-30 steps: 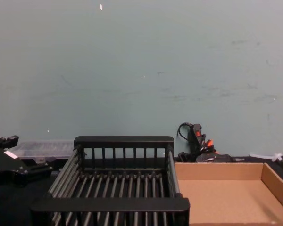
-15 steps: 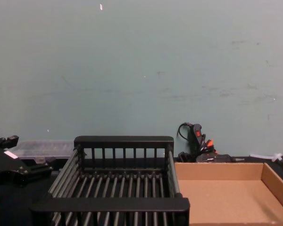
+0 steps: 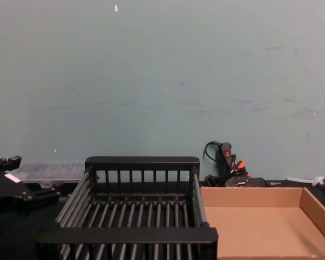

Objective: Pick up the white tape and place it into the black box , Pick up the silver tape and place it into the brown box.

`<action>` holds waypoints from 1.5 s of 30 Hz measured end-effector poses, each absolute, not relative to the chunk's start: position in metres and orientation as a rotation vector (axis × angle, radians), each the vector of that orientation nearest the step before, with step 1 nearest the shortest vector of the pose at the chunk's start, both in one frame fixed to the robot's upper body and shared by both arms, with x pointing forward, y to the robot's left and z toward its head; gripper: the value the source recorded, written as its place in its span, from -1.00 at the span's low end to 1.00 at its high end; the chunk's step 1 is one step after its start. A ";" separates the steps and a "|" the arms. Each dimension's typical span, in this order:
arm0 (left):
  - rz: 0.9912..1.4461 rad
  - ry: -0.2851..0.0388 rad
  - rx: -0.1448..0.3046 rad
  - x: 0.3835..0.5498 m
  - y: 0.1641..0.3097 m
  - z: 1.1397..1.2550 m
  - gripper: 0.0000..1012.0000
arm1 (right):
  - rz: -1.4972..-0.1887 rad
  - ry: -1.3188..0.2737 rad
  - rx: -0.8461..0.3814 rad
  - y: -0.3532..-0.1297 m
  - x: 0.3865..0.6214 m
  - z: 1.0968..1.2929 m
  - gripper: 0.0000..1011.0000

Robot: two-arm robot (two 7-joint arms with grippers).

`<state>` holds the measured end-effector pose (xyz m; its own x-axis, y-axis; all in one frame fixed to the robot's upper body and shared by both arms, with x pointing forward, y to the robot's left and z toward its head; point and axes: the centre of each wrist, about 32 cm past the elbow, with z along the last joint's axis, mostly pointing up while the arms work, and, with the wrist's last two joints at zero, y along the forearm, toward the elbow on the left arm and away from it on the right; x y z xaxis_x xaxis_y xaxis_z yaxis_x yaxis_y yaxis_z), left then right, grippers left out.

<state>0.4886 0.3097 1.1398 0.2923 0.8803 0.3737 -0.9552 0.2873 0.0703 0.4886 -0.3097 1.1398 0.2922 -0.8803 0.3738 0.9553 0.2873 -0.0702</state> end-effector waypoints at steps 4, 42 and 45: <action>1.248 -0.285 0.304 0.489 0.310 1.140 0.98 | -1.248 -0.285 -0.304 -0.310 0.489 1.140 0.98; 1.248 -0.285 0.305 0.489 0.310 1.140 0.98 | -1.118 -0.024 -0.195 -0.295 0.429 1.165 0.98; 1.248 -0.285 0.305 0.489 0.310 1.140 0.98 | -1.110 -0.007 -0.207 -0.294 0.425 1.165 0.98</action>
